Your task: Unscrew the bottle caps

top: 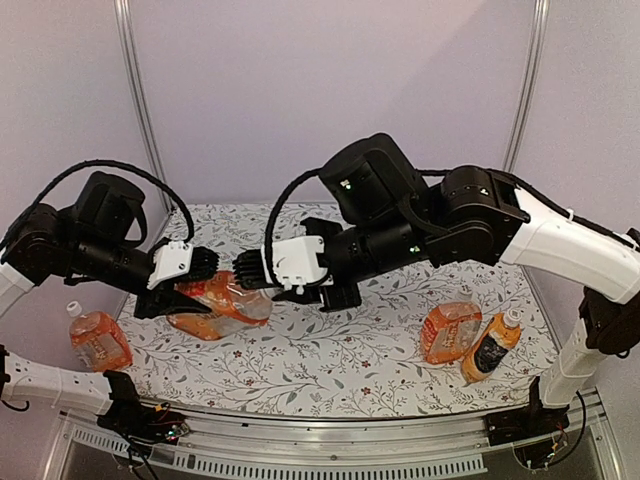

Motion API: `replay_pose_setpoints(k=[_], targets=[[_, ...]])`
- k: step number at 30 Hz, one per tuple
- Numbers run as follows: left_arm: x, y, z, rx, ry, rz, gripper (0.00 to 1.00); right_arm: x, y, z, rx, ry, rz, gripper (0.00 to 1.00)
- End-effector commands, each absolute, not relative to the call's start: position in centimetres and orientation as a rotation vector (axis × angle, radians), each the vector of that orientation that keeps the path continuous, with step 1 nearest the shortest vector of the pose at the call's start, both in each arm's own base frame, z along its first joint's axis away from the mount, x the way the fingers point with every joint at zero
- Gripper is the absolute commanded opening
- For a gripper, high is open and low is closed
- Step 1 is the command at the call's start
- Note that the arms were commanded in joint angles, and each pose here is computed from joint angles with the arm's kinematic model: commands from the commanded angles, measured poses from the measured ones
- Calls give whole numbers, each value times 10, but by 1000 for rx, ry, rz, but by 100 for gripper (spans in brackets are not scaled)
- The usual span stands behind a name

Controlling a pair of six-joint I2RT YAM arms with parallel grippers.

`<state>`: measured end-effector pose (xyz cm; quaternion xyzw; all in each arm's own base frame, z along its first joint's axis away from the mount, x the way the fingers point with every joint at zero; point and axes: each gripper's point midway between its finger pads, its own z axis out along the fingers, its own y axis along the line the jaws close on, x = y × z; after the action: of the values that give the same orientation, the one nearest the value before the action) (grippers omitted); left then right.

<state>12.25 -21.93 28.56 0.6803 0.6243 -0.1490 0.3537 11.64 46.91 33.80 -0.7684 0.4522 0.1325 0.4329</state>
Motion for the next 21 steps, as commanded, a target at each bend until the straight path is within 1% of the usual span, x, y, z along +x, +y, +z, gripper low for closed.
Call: replay_pose_setpoints(k=[1, 2, 4, 8, 11, 12, 14, 15, 16, 17, 18, 19, 21], targets=[[108, -233, 317, 1764, 1400, -462, 7, 126, 458, 312, -1967, 1145, 237, 59], [112, -232, 315, 1758, 1404, -435, 7, 128, 460, 321, -1916, 1162, 253, 68], [124, -228, 313, 1728, 1405, -347, 7, 128, 459, 340, -1792, 1247, 356, 78], [167, -216, 310, 1626, 1407, -49, 5, 128, 457, 372, -1543, 1380, 625, 98], [198, -207, 321, 1515, 1377, 171, 7, 134, 453, 386, -1339, 1541, 831, 99], [207, -204, 326, 1478, 1363, 233, 7, 141, 452, 388, -1270, 1590, 848, 99], [219, -200, 333, 1426, 1332, 326, 7, 169, 446, 394, -1010, 1747, 841, 98], [223, -199, 337, 1406, 1315, 359, 7, 184, 444, 389, -877, 1830, 834, 96], [225, -200, 340, 1398, 1295, 378, 7, 196, 440, 387, -763, 1891, 842, 92], [224, -200, 339, 1420, 1272, 392, 7, 209, 438, 381, -604, 1985, 905, 86], [224, -200, 338, 1443, 1249, 409, 7, 214, 441, 375, -508, 2048, 980, 83], [224, -201, 338, 1448, 1235, 421, 7, 217, 444, 375, -460, 2072, 1042, 80], [224, -200, 337, 1454, 1221, 437, 7, 215, 456, 380, -420, 2075, 1140, 78]])
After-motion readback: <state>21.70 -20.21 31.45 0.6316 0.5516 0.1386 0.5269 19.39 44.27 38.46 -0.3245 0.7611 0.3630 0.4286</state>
